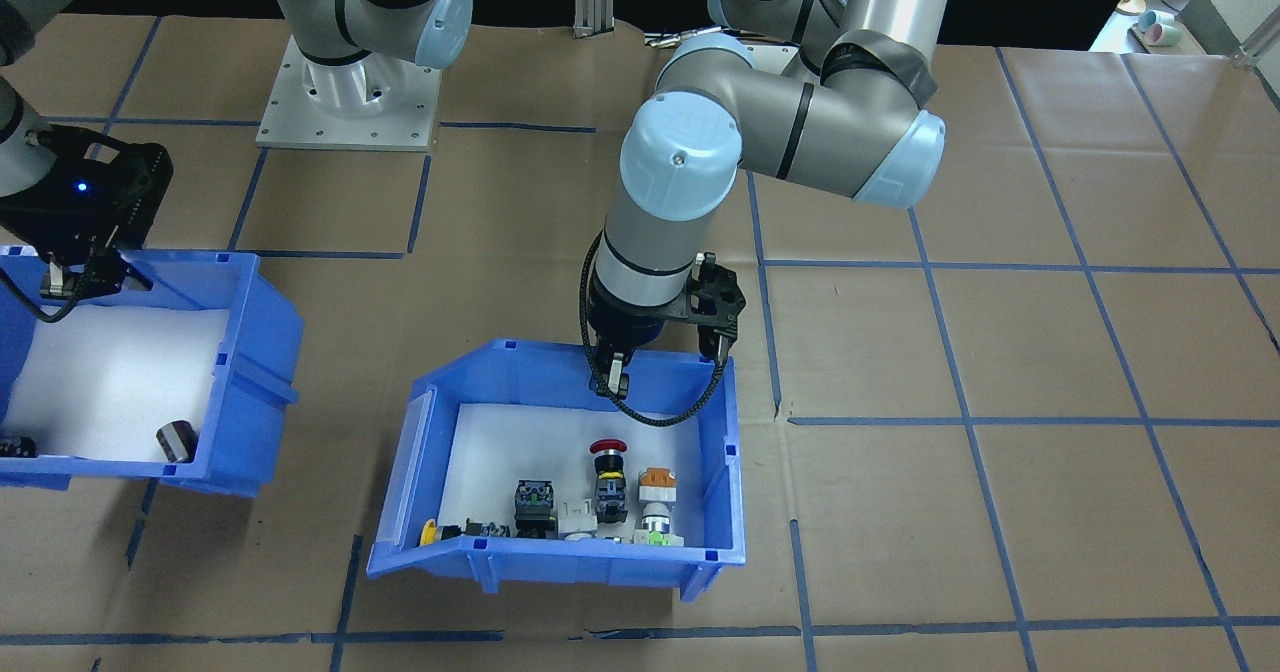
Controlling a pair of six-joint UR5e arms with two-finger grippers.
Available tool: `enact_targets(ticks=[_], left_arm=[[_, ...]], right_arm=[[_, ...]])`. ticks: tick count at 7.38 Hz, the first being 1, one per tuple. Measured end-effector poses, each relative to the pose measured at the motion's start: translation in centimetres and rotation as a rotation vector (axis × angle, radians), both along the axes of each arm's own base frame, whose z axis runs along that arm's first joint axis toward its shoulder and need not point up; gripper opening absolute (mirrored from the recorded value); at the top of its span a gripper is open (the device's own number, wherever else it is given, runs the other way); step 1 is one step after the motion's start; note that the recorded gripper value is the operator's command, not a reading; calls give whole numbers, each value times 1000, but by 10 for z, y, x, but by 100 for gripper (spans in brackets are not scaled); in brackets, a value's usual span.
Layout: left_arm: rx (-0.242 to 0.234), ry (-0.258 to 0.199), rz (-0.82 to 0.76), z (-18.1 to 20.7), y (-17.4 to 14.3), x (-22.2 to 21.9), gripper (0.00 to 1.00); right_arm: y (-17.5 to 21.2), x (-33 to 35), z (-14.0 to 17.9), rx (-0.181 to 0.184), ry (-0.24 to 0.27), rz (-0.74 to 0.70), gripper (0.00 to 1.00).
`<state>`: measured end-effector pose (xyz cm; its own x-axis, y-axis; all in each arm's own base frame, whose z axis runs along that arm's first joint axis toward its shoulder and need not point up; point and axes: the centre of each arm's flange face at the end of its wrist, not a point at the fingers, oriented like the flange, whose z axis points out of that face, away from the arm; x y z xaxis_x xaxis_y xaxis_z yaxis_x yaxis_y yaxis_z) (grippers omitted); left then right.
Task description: Place button box in front
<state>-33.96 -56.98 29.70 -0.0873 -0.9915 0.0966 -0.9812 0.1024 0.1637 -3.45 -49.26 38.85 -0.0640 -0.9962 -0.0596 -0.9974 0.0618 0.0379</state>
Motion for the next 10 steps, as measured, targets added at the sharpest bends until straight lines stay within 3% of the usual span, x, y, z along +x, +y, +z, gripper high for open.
enact_targets(ticks=[2,4,5,7,8,10], left_arm=[[8,-4,3,-4,-7,-1,35],[6,-16,12,-6,-13,1,65],[-2,-31,16,-4,-16,2,72],[-27,-66,22,16,-15,7,73],[-20,-78,14,37,-10,10,91],[-3,-122,-160,82,7,20,98]], right_arm=[[19,6,-4,6,-2,4,7],[35,13,-7,12,-3,8,7],[41,15,-9,15,-5,10,7],[46,21,-11,19,-7,18,7],[50,25,-12,20,-7,24,7],[69,35,-18,26,-9,32,7]])
